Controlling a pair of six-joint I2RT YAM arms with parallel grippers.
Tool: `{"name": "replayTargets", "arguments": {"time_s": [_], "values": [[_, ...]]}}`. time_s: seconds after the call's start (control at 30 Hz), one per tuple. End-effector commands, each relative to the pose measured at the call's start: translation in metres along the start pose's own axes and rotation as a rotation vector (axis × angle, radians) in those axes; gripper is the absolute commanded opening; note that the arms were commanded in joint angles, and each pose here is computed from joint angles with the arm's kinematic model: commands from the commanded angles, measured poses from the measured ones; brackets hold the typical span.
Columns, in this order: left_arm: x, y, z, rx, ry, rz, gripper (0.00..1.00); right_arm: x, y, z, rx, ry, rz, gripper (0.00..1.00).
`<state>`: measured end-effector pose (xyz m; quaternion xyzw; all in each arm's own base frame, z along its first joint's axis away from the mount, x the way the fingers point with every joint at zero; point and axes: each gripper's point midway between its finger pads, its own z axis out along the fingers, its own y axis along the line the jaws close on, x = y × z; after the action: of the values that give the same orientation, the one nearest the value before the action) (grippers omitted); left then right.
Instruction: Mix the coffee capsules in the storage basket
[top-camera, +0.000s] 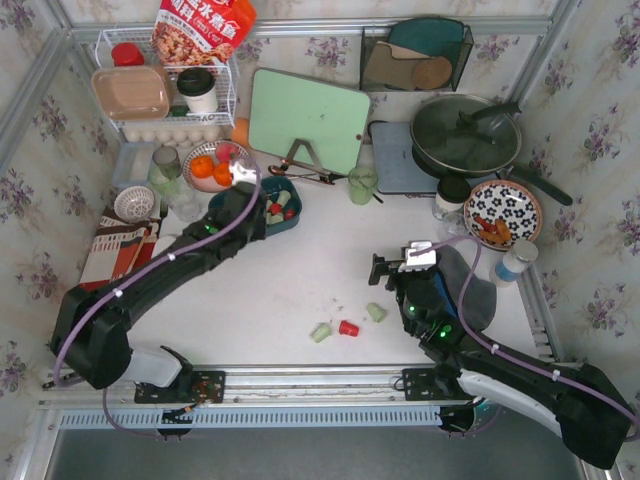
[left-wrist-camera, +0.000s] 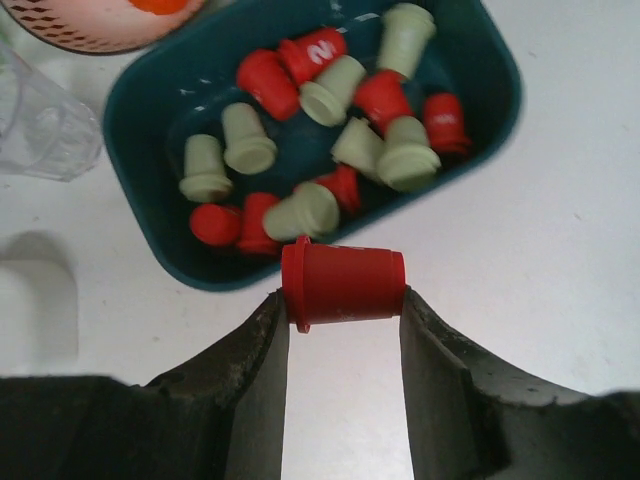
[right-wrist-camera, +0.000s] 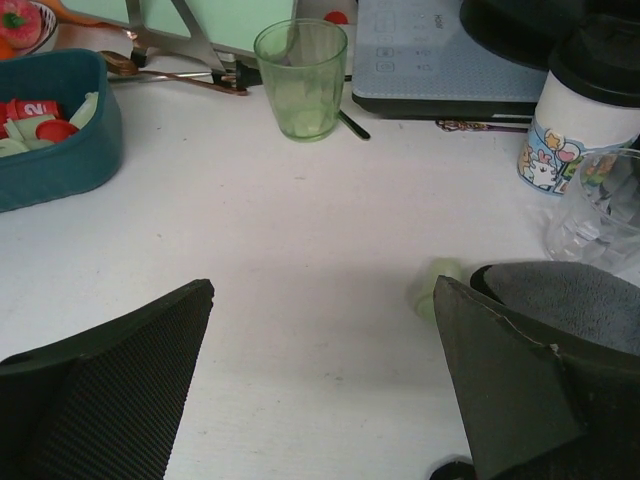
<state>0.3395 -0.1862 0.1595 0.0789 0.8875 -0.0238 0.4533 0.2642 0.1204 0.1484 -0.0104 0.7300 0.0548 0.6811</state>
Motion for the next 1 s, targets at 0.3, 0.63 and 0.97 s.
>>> {"name": "replayTargets", "arguments": {"time_s": [0.3,0.63,0.97], "values": [[-0.006,0.069,0.095,-0.026,0.135,-0.164,0.35,-0.002,0.027,0.006,-0.108,0.023,0.003,1.00],[0.006,0.079,0.108,-0.057,0.163,-0.178,0.80,0.010,0.070,0.002,-0.330,0.104,-0.044,1.00],[-0.002,0.061,0.034,0.075,0.030,-0.280,0.99,0.027,0.093,-0.021,-0.417,0.312,0.043,1.00]]}}
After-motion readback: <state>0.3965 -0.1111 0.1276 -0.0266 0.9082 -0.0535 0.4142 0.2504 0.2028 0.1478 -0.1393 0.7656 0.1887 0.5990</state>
